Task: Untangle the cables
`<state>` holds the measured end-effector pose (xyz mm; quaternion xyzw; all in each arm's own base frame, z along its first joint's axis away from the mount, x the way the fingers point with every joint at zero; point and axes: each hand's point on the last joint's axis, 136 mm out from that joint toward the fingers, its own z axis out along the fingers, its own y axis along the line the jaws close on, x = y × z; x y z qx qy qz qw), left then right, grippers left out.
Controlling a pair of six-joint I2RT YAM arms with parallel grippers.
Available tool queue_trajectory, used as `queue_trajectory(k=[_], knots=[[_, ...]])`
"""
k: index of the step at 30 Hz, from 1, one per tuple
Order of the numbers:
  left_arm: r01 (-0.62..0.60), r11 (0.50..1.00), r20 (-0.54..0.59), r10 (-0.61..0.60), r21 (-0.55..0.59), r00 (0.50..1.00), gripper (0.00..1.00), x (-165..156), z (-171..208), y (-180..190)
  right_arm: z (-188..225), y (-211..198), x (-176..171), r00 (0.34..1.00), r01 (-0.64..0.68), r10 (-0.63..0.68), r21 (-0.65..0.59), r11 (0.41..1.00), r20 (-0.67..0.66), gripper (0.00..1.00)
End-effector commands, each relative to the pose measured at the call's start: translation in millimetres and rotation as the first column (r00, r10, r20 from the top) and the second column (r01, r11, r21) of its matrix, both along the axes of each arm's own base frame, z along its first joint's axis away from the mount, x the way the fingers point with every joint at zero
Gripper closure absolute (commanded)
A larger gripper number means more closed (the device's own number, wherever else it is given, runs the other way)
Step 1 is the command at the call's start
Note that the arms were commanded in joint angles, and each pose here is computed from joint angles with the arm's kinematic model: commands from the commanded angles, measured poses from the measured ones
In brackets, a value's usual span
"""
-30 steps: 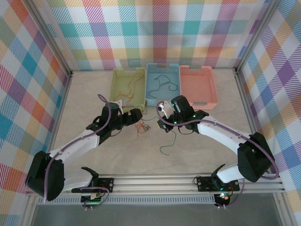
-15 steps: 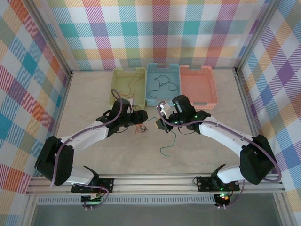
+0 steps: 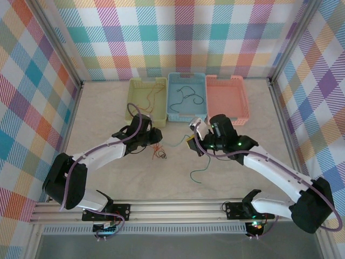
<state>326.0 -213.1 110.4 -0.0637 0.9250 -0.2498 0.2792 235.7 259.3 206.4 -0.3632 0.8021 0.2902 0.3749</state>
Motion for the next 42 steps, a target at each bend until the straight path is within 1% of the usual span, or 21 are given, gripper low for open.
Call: queue_trajectory(k=[1,4,8,11,14,16,19,21,24,25,27,28,30,32,34,36,39,40,42], knots=[[-0.036,0.999,0.012,0.036,0.009,0.999,0.79,3,9,6,5,-19,11,0.993,0.105,-0.103,-0.025,0.994,0.063,1.0],[-0.038,0.999,0.005,0.038,0.005,0.999,0.81,3,8,6,8,-36,21,0.976,0.2,-0.196,-0.035,0.979,0.096,1.0],[-0.032,0.999,-0.005,0.032,-0.005,0.999,0.81,3,6,4,14,-52,33,0.951,0.295,-0.292,-0.016,0.955,0.103,1.0],[-0.019,1.0,-0.015,0.018,-0.012,1.0,0.81,2,5,0,23,-69,52,0.909,0.403,-0.4,-0.005,0.915,0.119,1.0],[-0.013,1.0,-0.018,0.013,-0.017,1.0,0.81,3,4,-1,33,-94,77,0.847,0.516,-0.516,0.035,0.856,0.123,1.0],[-0.013,1.0,-0.015,0.013,-0.02,1.0,0.81,2,5,-1,38,-119,101,0.782,0.611,-0.615,0.064,0.789,0.1,1.0],[-0.012,1.0,-0.016,0.012,-0.018,1.0,0.81,3,4,-2,42,-152,139,0.699,0.706,-0.71,0.07,0.704,0.092,1.0],[-0.011,1.0,-0.019,0.011,-0.015,1.0,0.81,3,4,-2,44,-170,164,0.652,0.751,-0.751,0.048,0.659,0.107,1.0],[-0.008,1.0,-0.015,0.007,-0.02,1.0,0.81,2,5,-2,40,-197,204,0.58,0.812,-0.812,0.034,0.583,0.061,1.0],[-0.008,1.0,-0.015,0.008,-0.022,1.0,0.81,2,5,-2,41,-205,218,0.561,0.826,-0.826,0.033,0.563,0.055,1.0],[-0.009,1.0,-0.013,0.009,-0.016,1.0,0.81,3,5,-1,41,-215,243,0.535,0.843,-0.84,0.004,0.538,0.086,1.0],[-0.009,1.0,-0.015,0.009,-0.013,1.0,0.81,3,4,-1,40,-219,256,0.527,0.849,-0.845,-0.012,0.528,0.091,1.0],[-0.008,1.0,-0.017,0.007,-0.016,1.0,0.81,3,4,-2,37,-223,280,0.53,0.847,-0.844,-0.018,0.531,0.082,1.0],[-0.003,1.0,-0.02,0.003,-0.018,1.0,0.81,3,3,-3,30,-231,300,0.518,0.856,-0.852,-0.042,0.516,0.078,1.0],[-0.001,1.0,-0.017,0.0,-0.022,1.0,0.81,2,5,-3,20,-229,319,0.539,0.842,-0.838,-0.058,0.536,0.079,1.0],[-0.004,1.0,-0.014,0.004,-0.021,1.0,0.81,2,6,-3,9,-233,332,0.525,0.85,-0.848,-0.089,0.519,0.07,1.0],[-0.005,1.0,-0.012,0.005,-0.02,1.0,0.81,2,8,-2,-14,-236,350,0.518,0.851,-0.854,-0.121,0.51,0.046,1.0],[-0.005,1.0,-0.011,0.004,-0.021,1.0,0.81,2,8,-2,-22,-241,353,0.499,0.861,-0.865,-0.142,0.488,0.05,1.0],[-0.005,1.0,-0.01,0.005,-0.018,1.0,0.81,2,8,-2,-38,-244,358,0.499,0.858,-0.866,-0.168,0.486,0.044,1.0]])
